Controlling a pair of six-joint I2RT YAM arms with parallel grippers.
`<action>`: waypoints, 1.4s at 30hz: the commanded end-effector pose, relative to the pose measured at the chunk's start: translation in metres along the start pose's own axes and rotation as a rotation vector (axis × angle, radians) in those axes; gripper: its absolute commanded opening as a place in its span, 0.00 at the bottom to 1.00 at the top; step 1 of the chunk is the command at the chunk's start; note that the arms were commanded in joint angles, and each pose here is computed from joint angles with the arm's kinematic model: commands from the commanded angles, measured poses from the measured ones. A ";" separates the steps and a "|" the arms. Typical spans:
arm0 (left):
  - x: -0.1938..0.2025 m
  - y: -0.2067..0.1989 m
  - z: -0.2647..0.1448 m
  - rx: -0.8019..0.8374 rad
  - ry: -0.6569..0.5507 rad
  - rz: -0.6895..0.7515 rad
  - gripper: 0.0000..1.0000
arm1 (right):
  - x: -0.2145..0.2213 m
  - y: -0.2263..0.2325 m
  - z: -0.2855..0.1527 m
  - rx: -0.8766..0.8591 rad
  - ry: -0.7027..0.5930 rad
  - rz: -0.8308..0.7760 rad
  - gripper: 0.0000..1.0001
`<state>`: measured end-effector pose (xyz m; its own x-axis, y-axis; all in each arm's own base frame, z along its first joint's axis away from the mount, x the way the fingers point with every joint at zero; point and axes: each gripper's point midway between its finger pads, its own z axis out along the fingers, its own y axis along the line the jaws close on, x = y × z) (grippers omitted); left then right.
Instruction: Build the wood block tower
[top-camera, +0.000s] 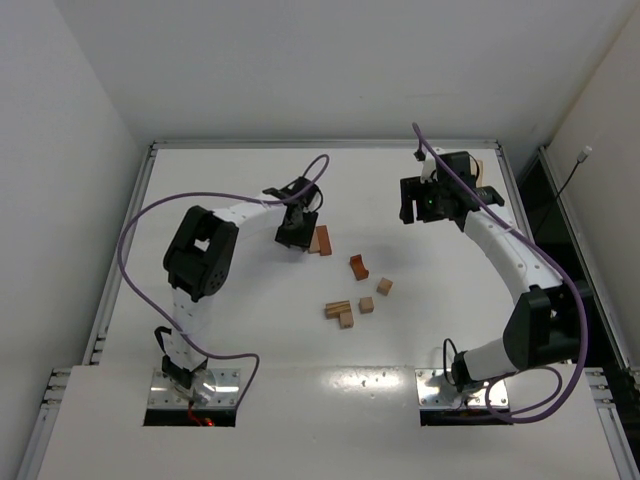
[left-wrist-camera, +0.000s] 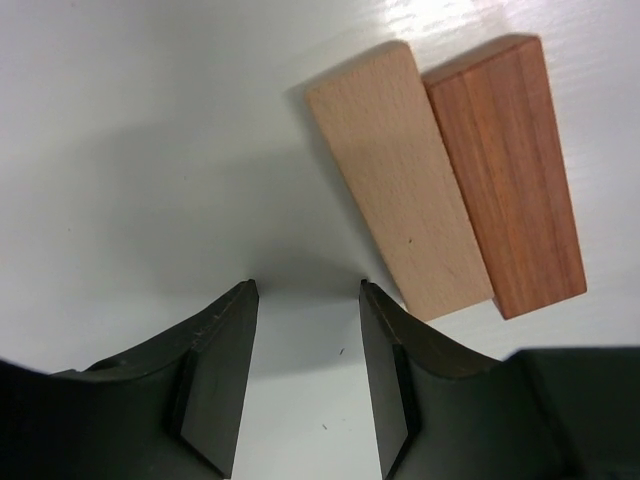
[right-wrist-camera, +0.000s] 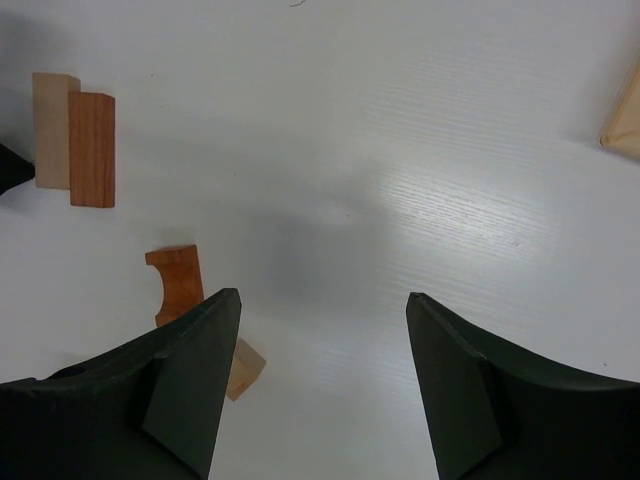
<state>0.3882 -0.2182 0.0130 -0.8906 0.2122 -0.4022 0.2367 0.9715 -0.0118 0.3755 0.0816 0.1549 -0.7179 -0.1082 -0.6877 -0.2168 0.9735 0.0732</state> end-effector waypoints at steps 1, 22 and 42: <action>-0.007 0.014 -0.016 -0.007 -0.028 -0.017 0.42 | -0.014 0.006 -0.002 -0.019 -0.058 -0.004 0.65; -0.113 0.049 -0.001 0.130 -0.168 0.117 0.17 | -0.007 0.013 0.000 -0.066 -0.047 -0.014 0.65; -0.107 0.032 0.020 0.281 -0.109 0.700 0.07 | -0.004 0.024 0.002 -0.134 -0.046 -0.025 0.65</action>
<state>0.5054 -0.1970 0.0394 -0.5179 0.7064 -0.4826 0.7835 0.6181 0.0640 0.3676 0.0997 0.1461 -0.7247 -0.1133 -0.6796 -0.2901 0.9449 0.1517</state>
